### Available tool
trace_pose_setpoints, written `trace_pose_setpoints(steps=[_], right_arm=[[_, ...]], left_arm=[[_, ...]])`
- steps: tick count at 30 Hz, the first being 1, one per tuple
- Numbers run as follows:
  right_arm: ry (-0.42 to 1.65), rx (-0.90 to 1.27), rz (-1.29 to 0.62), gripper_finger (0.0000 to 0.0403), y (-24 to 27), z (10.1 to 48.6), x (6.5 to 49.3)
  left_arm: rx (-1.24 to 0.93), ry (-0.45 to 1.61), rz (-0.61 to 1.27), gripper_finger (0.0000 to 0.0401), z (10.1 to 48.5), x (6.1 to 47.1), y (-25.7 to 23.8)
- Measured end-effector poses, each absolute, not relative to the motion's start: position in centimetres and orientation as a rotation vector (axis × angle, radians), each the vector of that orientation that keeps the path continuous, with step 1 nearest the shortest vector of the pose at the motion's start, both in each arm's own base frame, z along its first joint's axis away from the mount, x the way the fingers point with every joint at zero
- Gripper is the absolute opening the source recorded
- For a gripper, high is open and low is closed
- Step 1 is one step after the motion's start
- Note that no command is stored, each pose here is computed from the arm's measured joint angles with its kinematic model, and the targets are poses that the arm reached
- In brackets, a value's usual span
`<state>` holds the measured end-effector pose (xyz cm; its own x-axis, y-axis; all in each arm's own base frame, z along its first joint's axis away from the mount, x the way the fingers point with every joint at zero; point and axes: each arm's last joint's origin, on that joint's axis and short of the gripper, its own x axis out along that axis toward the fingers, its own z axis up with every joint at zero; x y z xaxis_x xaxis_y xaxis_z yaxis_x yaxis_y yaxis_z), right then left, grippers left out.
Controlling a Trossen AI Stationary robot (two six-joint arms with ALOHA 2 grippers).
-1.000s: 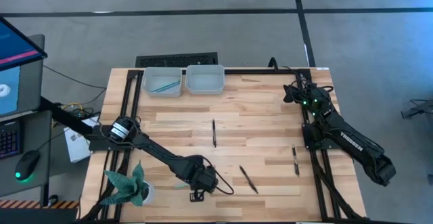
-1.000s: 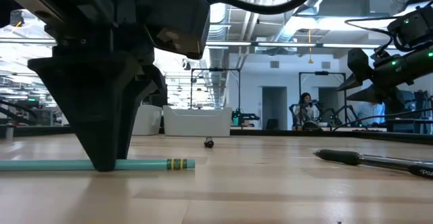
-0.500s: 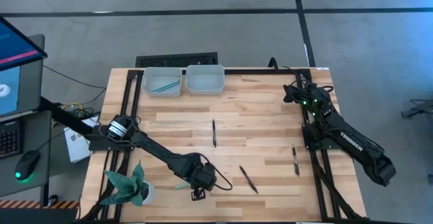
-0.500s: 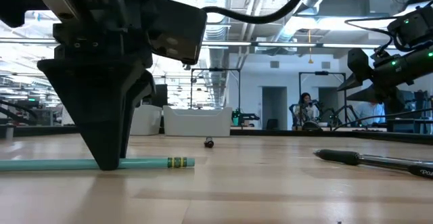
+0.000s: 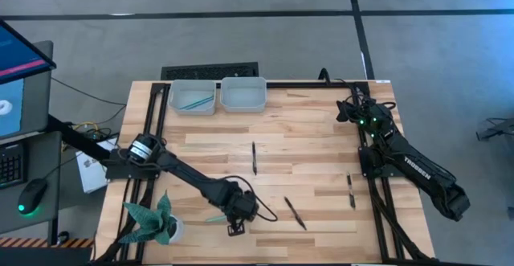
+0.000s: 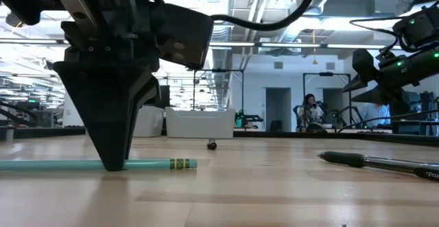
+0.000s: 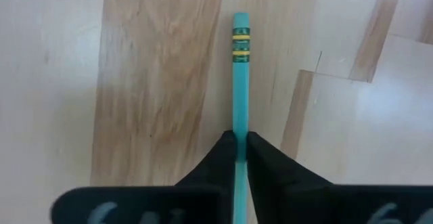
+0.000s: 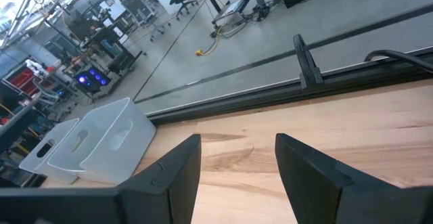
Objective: Sort pens & pencils
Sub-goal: Put the green pencil into the left gray bin
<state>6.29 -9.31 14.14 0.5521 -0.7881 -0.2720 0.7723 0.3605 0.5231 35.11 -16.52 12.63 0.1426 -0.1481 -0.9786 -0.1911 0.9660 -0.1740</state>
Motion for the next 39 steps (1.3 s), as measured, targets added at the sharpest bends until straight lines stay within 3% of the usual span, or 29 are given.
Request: trace_pose_setpoints(steps=[26,39], right_arm=[[-0.027,0.659,-1.006,0.0212,-9.3,14.1,6.3],[-0.027,0.659,-1.006,0.0212,-9.3,14.1,6.3]], left_arm=[[-0.31,1.417,0.039,0.0005,13.1,35.6,-15.4],[-0.219,1.32,0.197,0.0006,17.6,34.3,-13.3]])
